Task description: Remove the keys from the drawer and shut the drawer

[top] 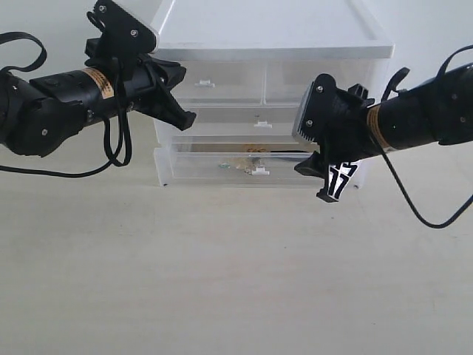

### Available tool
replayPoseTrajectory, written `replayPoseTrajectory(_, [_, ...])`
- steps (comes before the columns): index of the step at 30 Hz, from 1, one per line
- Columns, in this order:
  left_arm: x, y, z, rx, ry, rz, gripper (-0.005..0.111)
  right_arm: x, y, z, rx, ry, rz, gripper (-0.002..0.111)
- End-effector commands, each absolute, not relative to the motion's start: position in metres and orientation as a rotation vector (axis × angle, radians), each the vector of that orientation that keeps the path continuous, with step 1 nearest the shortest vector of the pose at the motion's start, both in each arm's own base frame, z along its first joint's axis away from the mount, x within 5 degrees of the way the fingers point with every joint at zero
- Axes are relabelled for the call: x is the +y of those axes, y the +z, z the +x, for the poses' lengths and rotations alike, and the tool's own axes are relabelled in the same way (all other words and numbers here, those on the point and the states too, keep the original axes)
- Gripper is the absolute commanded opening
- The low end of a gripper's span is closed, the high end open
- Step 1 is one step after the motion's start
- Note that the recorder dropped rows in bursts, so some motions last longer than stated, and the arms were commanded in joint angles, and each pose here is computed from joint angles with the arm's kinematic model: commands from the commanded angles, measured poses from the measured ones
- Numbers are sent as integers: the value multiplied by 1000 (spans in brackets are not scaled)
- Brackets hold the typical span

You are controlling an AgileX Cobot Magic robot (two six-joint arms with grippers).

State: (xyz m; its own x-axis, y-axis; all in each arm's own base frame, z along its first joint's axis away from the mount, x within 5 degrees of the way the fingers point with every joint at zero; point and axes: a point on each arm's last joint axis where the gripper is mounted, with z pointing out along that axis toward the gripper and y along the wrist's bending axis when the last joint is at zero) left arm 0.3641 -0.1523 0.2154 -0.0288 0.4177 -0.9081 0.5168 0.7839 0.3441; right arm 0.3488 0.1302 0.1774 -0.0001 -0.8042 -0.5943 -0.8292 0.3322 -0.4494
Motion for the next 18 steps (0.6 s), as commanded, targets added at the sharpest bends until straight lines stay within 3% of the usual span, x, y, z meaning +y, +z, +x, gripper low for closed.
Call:
replayPoseTrajectory(1, [-152,216,365,1649,-93,742,4,130,173,355,1789,8,-1460,51])
replayPoseTrajectory(9, [-152,216,365,1645,-94,741,4,135,178,350,1855,159,-1349,51])
replayPoseTrajectory(18, [-152,216,365,1645,-94,741,4,139,210,339,1961,410,-1064,51])
